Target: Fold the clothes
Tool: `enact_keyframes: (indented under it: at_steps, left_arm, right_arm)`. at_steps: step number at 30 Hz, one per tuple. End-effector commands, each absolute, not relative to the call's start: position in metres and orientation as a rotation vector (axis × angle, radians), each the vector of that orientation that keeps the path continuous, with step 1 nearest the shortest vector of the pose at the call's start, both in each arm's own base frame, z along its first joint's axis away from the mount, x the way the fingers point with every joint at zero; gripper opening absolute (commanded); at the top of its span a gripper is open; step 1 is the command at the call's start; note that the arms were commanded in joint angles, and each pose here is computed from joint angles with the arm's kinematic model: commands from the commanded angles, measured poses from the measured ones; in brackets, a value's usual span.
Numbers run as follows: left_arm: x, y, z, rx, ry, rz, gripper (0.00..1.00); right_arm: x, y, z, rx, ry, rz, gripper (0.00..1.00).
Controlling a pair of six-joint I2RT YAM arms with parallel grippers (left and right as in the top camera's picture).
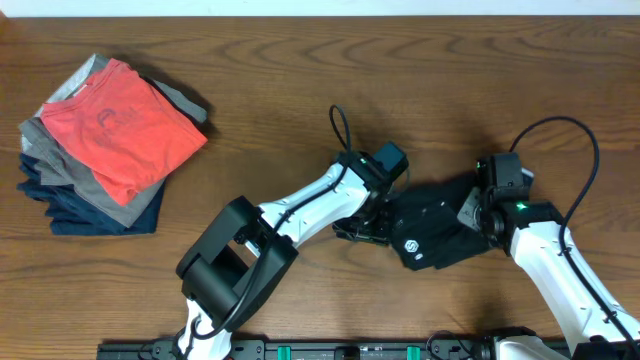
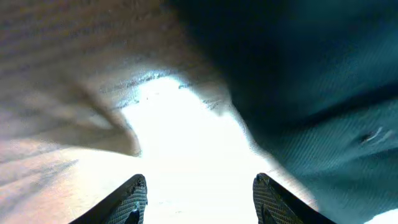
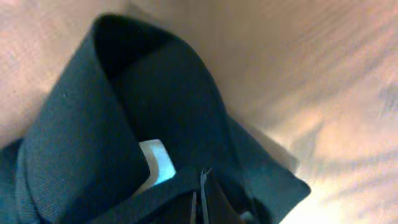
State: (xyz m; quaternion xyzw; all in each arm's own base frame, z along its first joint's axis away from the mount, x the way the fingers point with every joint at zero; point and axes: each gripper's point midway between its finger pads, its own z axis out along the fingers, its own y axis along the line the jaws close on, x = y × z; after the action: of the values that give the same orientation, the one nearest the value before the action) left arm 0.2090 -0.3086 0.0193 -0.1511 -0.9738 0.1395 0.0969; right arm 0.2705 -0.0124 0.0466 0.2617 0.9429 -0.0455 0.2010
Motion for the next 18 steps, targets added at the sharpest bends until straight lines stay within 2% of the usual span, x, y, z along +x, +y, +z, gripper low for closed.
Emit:
enact_keyframes:
  at_steps: [1, 3, 6, 9, 11, 13, 14, 18]
  left_arm:
    - [0.198, -0.307, 0.01, -0.437, -2.866, 0.36, 0.53]
    - [0.196, -0.308, 0.01, -0.446, -2.864, 0.358, 0.53]
    - [0.198, -0.308, 0.015, -0.45, -2.871, 0.369, 0.5]
    - [0.216, -0.301, 0.036, -0.486, -2.933, 0.396, 0.5]
    - [0.238, -0.292, 0.055, -0.502, -3.022, 0.4, 0.51]
    - [0.265, -0.281, 0.075, -0.462, -3.137, 0.41, 0.58]
    - [0.277, -0.277, 0.083, -0.434, -3.182, 0.433, 0.62]
    - [0.323, -0.265, 0.107, -0.319, -3.301, 0.601, 0.67]
  right_arm:
    - [0.278, -0.029, 0.053, 0.601, 2.608, -0.258, 0.11]
    - [0.281, -0.029, 0.054, 0.568, 2.604, -0.261, 0.24]
    - [0.28, -0.036, 0.056, 0.553, 2.597, -0.324, 0.33]
    - [0.278, -0.051, 0.069, 0.573, 2.556, -0.436, 0.55]
    - [0.283, -0.049, 0.083, 0.568, 2.538, -0.405, 0.56]
    - [0.29, -0.032, 0.099, 0.501, 2.561, -0.268, 0.55]
    - [0.291, -0.019, 0.106, 0.47, 2.577, -0.172, 0.54]
    - [0.288, 0.051, 0.127, 0.267, 2.625, 0.355, 0.44]
